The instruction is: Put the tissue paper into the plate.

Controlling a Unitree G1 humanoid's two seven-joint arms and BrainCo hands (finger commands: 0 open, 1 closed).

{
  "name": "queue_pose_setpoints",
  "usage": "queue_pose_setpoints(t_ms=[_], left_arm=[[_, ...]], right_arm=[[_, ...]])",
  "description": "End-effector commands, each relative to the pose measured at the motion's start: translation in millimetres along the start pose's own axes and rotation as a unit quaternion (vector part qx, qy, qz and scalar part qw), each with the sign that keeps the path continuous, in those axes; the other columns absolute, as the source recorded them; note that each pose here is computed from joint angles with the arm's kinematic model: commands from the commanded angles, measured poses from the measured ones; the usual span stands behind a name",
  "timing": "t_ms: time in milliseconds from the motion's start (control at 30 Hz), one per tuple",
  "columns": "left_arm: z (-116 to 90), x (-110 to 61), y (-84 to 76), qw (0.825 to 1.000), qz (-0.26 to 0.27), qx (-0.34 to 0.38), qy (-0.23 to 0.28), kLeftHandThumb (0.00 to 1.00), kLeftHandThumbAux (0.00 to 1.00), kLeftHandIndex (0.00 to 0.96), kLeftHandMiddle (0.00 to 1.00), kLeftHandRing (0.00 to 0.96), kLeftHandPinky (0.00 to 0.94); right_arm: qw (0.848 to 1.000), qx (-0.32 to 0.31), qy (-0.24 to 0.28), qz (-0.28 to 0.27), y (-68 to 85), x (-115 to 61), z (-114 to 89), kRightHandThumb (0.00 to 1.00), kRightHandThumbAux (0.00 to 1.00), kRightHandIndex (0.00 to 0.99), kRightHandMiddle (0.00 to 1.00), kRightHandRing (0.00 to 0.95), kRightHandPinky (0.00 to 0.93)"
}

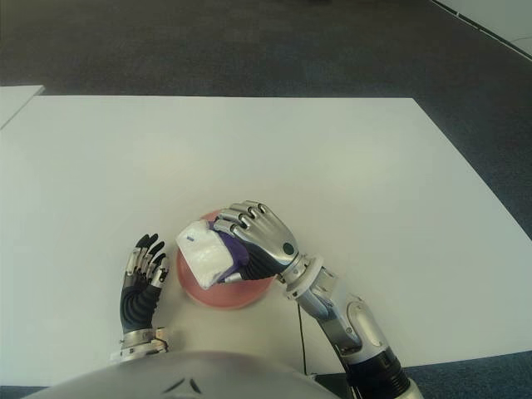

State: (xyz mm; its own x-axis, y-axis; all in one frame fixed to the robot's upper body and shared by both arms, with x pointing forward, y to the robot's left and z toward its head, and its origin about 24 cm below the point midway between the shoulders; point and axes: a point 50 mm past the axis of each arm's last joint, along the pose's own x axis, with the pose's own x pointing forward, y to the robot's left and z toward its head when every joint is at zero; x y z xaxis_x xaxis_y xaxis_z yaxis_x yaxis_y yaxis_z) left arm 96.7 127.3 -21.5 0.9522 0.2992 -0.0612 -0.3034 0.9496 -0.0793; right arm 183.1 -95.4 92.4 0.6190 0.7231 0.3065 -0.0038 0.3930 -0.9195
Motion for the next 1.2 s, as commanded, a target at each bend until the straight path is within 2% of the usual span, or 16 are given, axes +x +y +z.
queue_pose_setpoints(t_ms=[33, 300, 500, 533, 567, 600, 633, 667, 700, 867, 900, 1000, 1200], left_arm=[[-11, -5.8, -7.6, 0.999, 0.023, -0.016, 0.040, 0.236, 0.657, 0.119, 0.146, 0.169, 0.195], [-11, -5.2, -9.2, 0.999, 0.025, -0.018, 0.035, 0.245, 0.651, 0.137, 0.155, 0.177, 0.202], [-10, -5.2, -9.6, 0.999, 0.024, -0.015, 0.034, 0.233, 0.644, 0.149, 0.147, 0.165, 0.180], [-10, -5.4, -9.7, 0.999, 0.024, -0.015, 0.035, 0.232, 0.644, 0.149, 0.147, 0.164, 0.179], [-10, -5.7, -9.6, 0.999, 0.023, -0.015, 0.037, 0.229, 0.640, 0.151, 0.147, 0.162, 0.176], [-10, -5.8, -9.5, 0.999, 0.023, -0.014, 0.038, 0.227, 0.636, 0.150, 0.147, 0.161, 0.176], [-10, -6.0, -9.4, 0.999, 0.023, -0.014, 0.039, 0.226, 0.635, 0.150, 0.147, 0.160, 0.176], [-10, -6.3, -9.4, 0.999, 0.024, -0.014, 0.040, 0.224, 0.633, 0.148, 0.148, 0.160, 0.175], [-10, -6.4, -9.3, 0.999, 0.024, -0.014, 0.039, 0.222, 0.631, 0.147, 0.148, 0.160, 0.175], [-10, -6.4, -8.9, 0.999, 0.026, -0.015, 0.037, 0.212, 0.630, 0.144, 0.148, 0.156, 0.169], [-11, -6.3, -8.9, 0.999, 0.027, -0.015, 0.037, 0.209, 0.631, 0.145, 0.148, 0.155, 0.168], [-11, -6.2, -8.9, 0.999, 0.029, -0.017, 0.037, 0.201, 0.632, 0.145, 0.147, 0.153, 0.166], [-11, -6.1, -9.2, 0.999, 0.027, -0.017, 0.035, 0.185, 0.634, 0.147, 0.142, 0.148, 0.163]], right_arm=[[1.000, -0.006, 0.010, 0.004, 0.5, 1.0, -4, 0.709, 0.715, 0.438, 0.914, 0.889, 0.876], [1.000, -0.008, 0.017, 0.012, 2.5, 2.5, -9, 0.710, 0.715, 0.438, 0.913, 0.889, 0.874], [0.999, 0.005, 0.025, 0.033, 7.9, 1.8, -13, 0.708, 0.714, 0.439, 0.856, 0.829, 0.793], [0.998, 0.014, 0.030, 0.055, 11.6, 0.7, -15, 0.708, 0.714, 0.440, 0.848, 0.821, 0.784], [0.995, 0.022, 0.035, 0.086, 16.6, -1.0, -19, 0.697, 0.716, 0.434, 0.787, 0.764, 0.719], [0.993, 0.028, 0.039, 0.107, 19.8, -2.3, -21, 0.541, 0.651, 0.389, 0.642, 0.625, 0.591], [0.991, 0.031, 0.041, 0.127, 22.6, -3.5, -22, 0.484, 0.629, 0.373, 0.590, 0.575, 0.545], [0.989, 0.032, 0.042, 0.137, 23.7, -4.1, -23, 0.390, 0.583, 0.312, 0.469, 0.458, 0.437], [0.988, 0.029, 0.040, 0.149, 24.0, -4.4, -24, 0.329, 0.554, 0.273, 0.392, 0.383, 0.368], [0.981, 0.009, 0.031, 0.193, 23.7, -5.0, -25, 0.184, 0.473, 0.072, 0.113, 0.114, 0.117], [0.979, 0.002, 0.030, 0.201, 23.4, -5.6, -25, 0.162, 0.461, 0.046, 0.072, 0.073, 0.074], [0.977, -0.008, 0.030, 0.209, 21.4, -8.0, -25, 0.117, 0.421, 0.015, 0.023, 0.023, 0.024], [0.978, -0.014, 0.034, 0.203, 20.5, -9.3, -25, 0.090, 0.360, 0.001, 0.002, 0.002, 0.002]])
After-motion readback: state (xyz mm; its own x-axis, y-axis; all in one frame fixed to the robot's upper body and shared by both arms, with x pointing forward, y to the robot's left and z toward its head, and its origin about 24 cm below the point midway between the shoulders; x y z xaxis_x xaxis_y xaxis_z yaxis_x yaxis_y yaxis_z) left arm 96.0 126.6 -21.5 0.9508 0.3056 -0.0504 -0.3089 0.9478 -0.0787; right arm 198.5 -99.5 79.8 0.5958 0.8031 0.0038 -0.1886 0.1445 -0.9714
